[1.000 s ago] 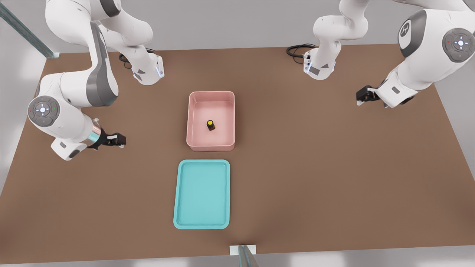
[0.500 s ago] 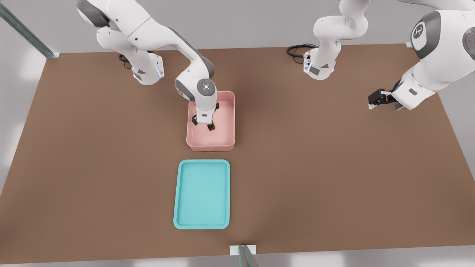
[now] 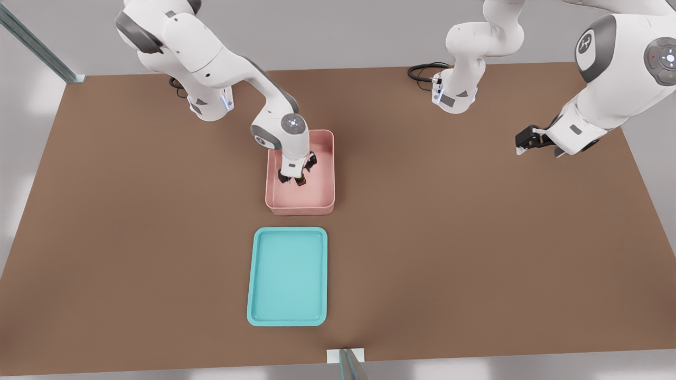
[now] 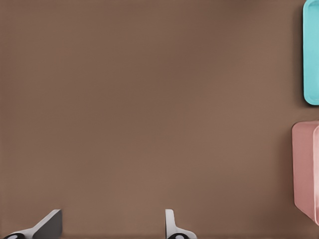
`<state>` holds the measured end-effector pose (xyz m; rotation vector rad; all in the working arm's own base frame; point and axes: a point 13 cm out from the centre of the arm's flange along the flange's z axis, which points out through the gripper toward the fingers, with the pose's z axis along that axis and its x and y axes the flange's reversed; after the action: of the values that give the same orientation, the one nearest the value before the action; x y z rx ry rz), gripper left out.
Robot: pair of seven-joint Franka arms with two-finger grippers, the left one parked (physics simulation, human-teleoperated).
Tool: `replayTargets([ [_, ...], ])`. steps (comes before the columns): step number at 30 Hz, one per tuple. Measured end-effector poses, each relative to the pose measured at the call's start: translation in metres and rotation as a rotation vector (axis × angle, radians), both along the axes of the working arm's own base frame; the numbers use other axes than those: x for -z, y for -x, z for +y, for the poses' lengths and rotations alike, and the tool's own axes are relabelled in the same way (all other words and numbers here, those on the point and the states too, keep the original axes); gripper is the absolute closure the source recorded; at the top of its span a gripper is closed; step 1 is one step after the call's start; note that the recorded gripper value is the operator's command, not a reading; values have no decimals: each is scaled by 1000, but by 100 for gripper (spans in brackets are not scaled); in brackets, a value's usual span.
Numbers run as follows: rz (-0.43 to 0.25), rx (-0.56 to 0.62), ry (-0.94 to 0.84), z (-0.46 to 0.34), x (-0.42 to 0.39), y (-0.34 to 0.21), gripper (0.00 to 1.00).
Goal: The left arm remains still, and the right arm places the button from the box into the tray
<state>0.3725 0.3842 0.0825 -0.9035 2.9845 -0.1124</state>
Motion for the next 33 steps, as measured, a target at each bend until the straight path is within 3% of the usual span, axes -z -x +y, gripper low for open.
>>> replayTargets([
  [6, 8, 46, 3, -3, 22, 0, 2],
  [9, 3, 66, -2, -1, 23, -1, 27],
  [17, -6, 122, -10, -2, 22, -8, 45],
  [22, -18, 154, -15, -4, 15, -17, 50],
  [27, -99, 255, -46, -5, -68, -69, 50],
  [31, -67, 330, -66, 6, -113, -104, 50],
  [33, -50, 389, -101, 10, -116, -158, 50],
])
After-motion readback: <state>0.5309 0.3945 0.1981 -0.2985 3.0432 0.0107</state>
